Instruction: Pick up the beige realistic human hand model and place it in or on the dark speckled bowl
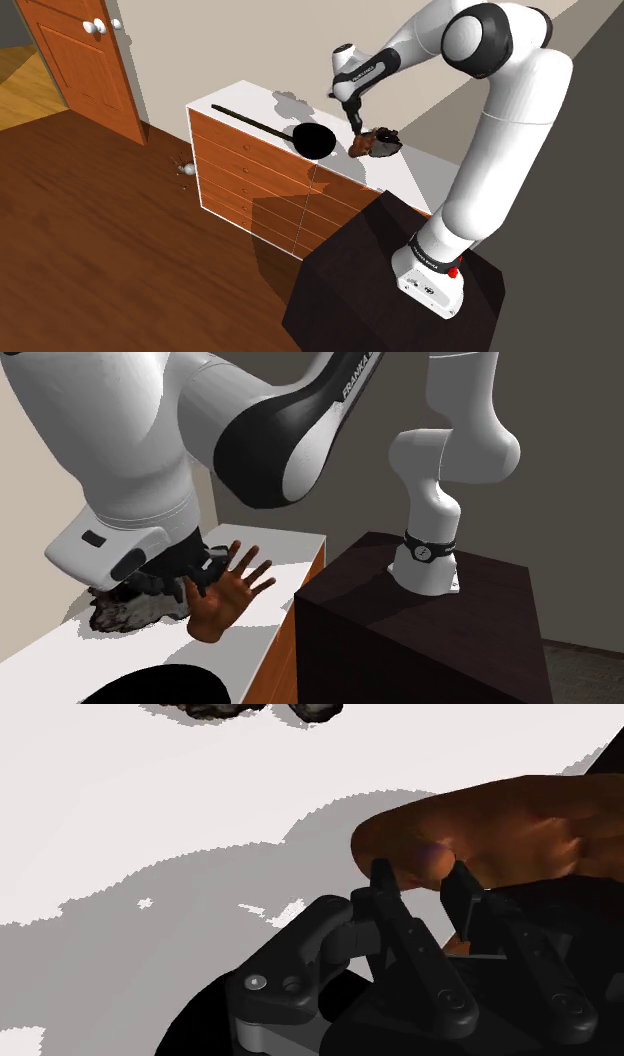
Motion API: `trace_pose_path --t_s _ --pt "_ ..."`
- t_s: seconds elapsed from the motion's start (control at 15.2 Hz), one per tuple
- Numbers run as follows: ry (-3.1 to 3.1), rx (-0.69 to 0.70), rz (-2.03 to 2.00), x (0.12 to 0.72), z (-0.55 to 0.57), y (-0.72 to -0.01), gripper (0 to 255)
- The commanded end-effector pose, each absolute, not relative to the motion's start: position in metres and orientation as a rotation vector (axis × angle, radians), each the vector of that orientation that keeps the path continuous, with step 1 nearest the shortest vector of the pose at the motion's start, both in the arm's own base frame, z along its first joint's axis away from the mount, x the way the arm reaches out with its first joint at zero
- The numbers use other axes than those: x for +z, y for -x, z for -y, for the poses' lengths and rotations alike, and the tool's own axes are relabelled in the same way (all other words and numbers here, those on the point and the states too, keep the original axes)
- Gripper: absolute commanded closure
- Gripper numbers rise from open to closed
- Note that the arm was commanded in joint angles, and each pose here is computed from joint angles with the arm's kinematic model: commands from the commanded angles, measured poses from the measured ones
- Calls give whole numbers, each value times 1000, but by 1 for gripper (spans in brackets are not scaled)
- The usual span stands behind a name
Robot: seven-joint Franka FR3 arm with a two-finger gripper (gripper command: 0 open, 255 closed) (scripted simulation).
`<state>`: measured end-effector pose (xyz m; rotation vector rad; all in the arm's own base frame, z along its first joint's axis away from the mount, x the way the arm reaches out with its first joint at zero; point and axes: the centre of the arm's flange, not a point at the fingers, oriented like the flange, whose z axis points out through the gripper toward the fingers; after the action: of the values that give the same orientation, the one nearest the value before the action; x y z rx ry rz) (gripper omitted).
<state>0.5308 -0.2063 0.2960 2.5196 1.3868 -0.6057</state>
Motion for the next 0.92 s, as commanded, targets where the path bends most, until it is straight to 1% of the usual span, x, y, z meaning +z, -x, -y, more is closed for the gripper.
trace_pose_path --t_s 0.0,0.86 --pt "-2520 -606 -1387 303 207 -530 255" --pt "-2519 -606 -1387 291 122 -679 255"
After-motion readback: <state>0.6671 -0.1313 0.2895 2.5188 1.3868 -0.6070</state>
